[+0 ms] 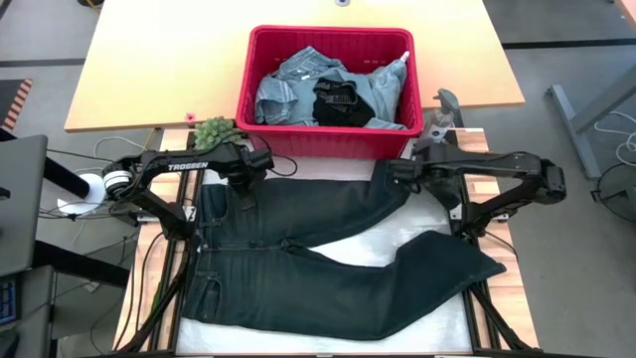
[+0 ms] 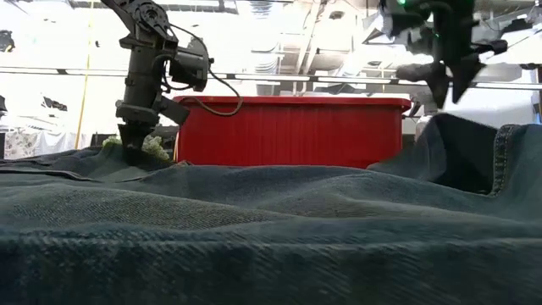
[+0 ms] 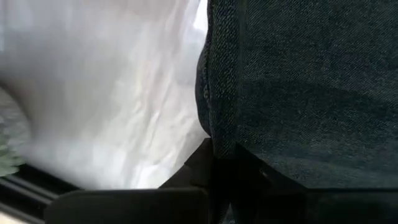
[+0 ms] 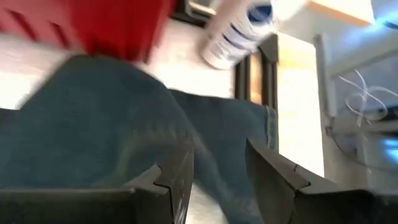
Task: Fold Laundry from Bin
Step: Fold the black pants
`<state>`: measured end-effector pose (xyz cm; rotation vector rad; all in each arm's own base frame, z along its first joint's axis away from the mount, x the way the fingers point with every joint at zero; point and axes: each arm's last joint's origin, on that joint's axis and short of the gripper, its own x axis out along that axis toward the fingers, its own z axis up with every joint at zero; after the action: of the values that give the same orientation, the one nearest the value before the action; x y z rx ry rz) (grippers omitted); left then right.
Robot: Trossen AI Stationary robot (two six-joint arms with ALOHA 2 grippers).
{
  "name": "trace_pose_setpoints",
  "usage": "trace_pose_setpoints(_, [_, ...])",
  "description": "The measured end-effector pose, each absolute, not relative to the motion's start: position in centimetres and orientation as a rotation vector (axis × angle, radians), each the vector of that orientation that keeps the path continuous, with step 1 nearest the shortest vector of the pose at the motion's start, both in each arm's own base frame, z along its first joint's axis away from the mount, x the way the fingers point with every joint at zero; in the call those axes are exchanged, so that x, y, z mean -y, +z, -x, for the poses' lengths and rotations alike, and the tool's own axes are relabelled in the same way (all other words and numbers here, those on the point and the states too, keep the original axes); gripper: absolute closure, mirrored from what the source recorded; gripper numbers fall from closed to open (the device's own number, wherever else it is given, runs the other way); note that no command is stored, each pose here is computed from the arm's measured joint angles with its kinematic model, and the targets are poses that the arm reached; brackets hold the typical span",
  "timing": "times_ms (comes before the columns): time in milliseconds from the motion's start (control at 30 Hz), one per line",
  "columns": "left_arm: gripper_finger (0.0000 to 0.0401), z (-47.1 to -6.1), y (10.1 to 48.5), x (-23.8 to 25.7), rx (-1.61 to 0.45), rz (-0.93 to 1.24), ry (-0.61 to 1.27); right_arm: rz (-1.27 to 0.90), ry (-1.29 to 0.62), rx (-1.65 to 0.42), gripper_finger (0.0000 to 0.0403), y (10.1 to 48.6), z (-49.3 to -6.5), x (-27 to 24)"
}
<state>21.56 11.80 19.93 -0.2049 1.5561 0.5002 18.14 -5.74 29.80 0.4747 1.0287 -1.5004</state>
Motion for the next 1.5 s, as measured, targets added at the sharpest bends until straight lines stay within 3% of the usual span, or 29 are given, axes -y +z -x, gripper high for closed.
trace_pose_setpoints(133, [0.039, -21.8, 20.4, -11.7, -1.56, 0.168, 0.521, -0.511, -1.427, -1.067, 0.0236, 31.6, -18.2, 7.0])
trace_pose_setpoints(333, [0.039, -21.9, 20.6, -11.7, -1.558, 0.152, 0.52, -0.396, -1.263, -1.095, 0.024, 33.1, -18.9, 8.0])
trace_pose_setpoints(567, [0.039, -21.9, 20.6, -11.7, -1.556, 0.159, 0.526, -0.599, -1.297, -1.276, 0.024, 29.3, -17.6, 9.0])
trace_pose_setpoints(967, [0.039, -22.0, 20.6, -11.7, -1.542, 0.155, 0.516, -0.737, -1.28, -1.196, 0.0172, 25.6, -17.3, 12.3])
trace_pose_setpoints(1133, [0.039, -22.1, 20.6, -11.8, -1.533, 0.152, 0.515, -0.786, -1.263, -1.196, 0.0164, 24.7, -16.9, 13.0])
trace_pose_setpoints(1300, [0.039, -22.2, 20.7, -11.8, -1.523, 0.15, 0.517, -0.839, -1.225, -1.222, 0.018, 22.8, -16.6, 12.8])
trace_pose_setpoints(1500, [0.039, -22.3, 20.7, -11.9, -1.52, 0.139, 0.508, -0.841, -1.192, -1.252, 0.0241, 21.7, -16.4, 12.5])
